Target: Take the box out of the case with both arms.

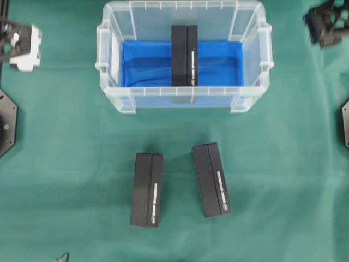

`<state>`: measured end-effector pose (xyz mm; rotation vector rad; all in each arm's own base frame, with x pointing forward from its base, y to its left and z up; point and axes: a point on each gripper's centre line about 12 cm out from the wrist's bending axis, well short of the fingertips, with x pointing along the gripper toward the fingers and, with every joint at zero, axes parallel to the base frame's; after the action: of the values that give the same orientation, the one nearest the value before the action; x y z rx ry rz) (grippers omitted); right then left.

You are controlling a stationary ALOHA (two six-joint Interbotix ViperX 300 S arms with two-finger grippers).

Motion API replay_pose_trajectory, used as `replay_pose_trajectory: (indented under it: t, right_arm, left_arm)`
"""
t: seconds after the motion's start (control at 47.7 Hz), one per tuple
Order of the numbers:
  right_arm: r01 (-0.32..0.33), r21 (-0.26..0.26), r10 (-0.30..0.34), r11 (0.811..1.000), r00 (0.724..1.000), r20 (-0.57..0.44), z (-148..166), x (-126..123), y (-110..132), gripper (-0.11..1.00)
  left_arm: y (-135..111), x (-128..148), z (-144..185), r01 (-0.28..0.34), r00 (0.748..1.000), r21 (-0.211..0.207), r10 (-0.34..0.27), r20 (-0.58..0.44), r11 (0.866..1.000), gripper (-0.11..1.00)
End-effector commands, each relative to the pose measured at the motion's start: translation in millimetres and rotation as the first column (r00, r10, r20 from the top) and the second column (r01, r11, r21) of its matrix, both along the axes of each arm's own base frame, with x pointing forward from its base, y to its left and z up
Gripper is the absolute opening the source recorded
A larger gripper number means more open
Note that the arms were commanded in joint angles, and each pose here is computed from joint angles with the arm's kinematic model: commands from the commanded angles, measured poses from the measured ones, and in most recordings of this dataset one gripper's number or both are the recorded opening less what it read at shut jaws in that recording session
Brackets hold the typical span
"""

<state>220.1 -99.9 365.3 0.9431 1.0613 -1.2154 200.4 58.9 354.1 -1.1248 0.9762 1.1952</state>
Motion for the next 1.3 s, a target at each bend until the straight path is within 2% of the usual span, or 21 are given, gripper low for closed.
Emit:
replay_pose_trajectory:
  t: [0.0,0.231,0.65,1.28]
  right_arm:
    - [0.010,-0.021,-0.009,1.000,0.999,0.043,7,-5,-11,0.87]
    - [0.021,-0.026,-0.020,0.999,0.999,0.047,6,-7,-20,0.87]
    - [0.020,0.011,-0.020,1.000,0.998,0.058,5,-5,-15,0.87]
    - [0.016,0.011,-0.016,1.000,0.998,0.061,4,-4,-15,0.87]
  left_arm:
    - [10,1,7,-0.020,0.999,0.020,0.019,0.047,1.000,0.84]
    - [18,4,3,-0.031,0.998,0.026,0.030,0.053,0.999,0.85]
    - [19,8,1,-0.007,0.999,0.027,0.006,0.041,1.000,0.84]
    - [22,8,1,0.002,0.999,0.032,-0.003,0.035,0.999,0.84]
